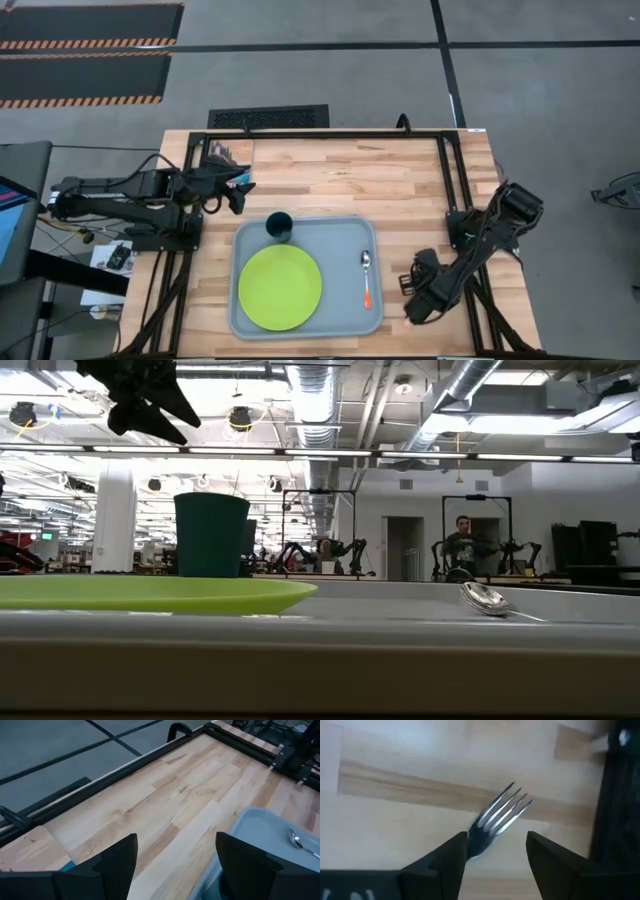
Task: Pick and place plate/cup/fork/spoon on tray
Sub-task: Put the orange fork on the gray serving tray to the left of the orange spoon
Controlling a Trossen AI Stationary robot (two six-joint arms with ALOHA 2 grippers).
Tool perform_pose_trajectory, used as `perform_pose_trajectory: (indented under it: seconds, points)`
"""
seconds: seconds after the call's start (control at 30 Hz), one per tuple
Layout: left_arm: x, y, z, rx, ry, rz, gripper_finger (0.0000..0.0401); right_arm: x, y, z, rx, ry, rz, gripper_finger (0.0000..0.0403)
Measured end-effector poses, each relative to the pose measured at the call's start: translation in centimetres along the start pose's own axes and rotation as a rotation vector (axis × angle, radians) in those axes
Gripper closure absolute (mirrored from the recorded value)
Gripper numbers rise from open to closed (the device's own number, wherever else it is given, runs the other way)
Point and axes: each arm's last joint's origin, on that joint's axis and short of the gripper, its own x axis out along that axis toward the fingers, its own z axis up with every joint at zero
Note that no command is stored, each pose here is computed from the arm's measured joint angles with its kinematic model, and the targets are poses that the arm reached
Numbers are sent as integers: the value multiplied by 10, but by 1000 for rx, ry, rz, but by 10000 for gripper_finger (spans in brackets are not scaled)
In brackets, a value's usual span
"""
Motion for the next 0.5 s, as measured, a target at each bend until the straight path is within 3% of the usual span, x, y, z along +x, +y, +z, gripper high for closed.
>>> perform_pose_trajectory:
  seconds: [0.2,0.33,0.5]
  points:
    - [3,5,2,-15,3,20,144,-19,-30,34,-220,37,48,184]
    - [4,8,4,-27,1,37,144,-10,-52,52,-225,82,127,185]
    - [5,9,3,-30,15,33,144,14,-54,51,-206,168,299,181]
